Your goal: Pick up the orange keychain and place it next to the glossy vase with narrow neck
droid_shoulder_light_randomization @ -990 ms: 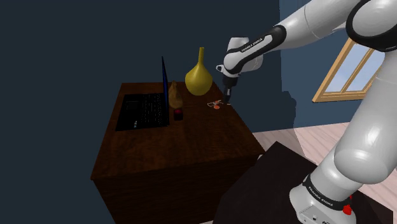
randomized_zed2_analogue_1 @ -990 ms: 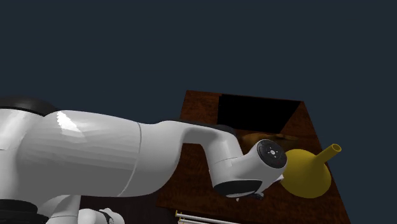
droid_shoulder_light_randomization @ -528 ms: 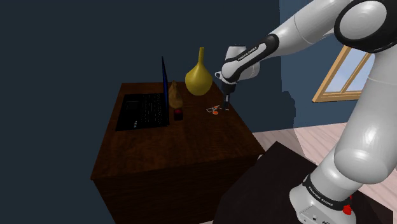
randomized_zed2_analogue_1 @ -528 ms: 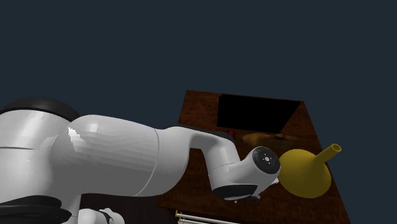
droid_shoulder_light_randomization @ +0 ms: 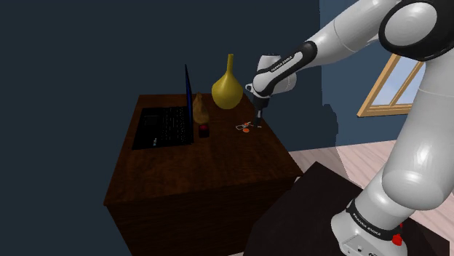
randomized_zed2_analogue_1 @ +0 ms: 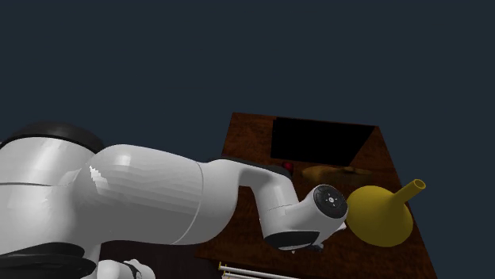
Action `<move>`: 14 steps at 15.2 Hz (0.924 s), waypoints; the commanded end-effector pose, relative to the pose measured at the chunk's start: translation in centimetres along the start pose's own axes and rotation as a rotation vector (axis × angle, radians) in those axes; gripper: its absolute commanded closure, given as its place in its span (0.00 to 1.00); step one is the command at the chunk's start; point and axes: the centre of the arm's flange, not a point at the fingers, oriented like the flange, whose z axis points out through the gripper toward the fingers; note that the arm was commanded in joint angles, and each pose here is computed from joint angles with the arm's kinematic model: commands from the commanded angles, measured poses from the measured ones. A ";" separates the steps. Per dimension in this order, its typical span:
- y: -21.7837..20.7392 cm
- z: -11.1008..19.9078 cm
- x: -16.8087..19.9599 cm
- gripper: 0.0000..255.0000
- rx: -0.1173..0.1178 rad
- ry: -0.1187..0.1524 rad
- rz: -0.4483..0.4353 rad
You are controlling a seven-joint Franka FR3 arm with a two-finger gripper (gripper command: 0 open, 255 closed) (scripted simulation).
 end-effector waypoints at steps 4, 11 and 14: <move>0.0 0.0 0.0 0.00 0.000 0.000 0.000; 0.0 -5.0 0.0 0.00 0.000 0.000 0.000; 0.0 -5.0 0.0 0.00 0.000 0.000 0.000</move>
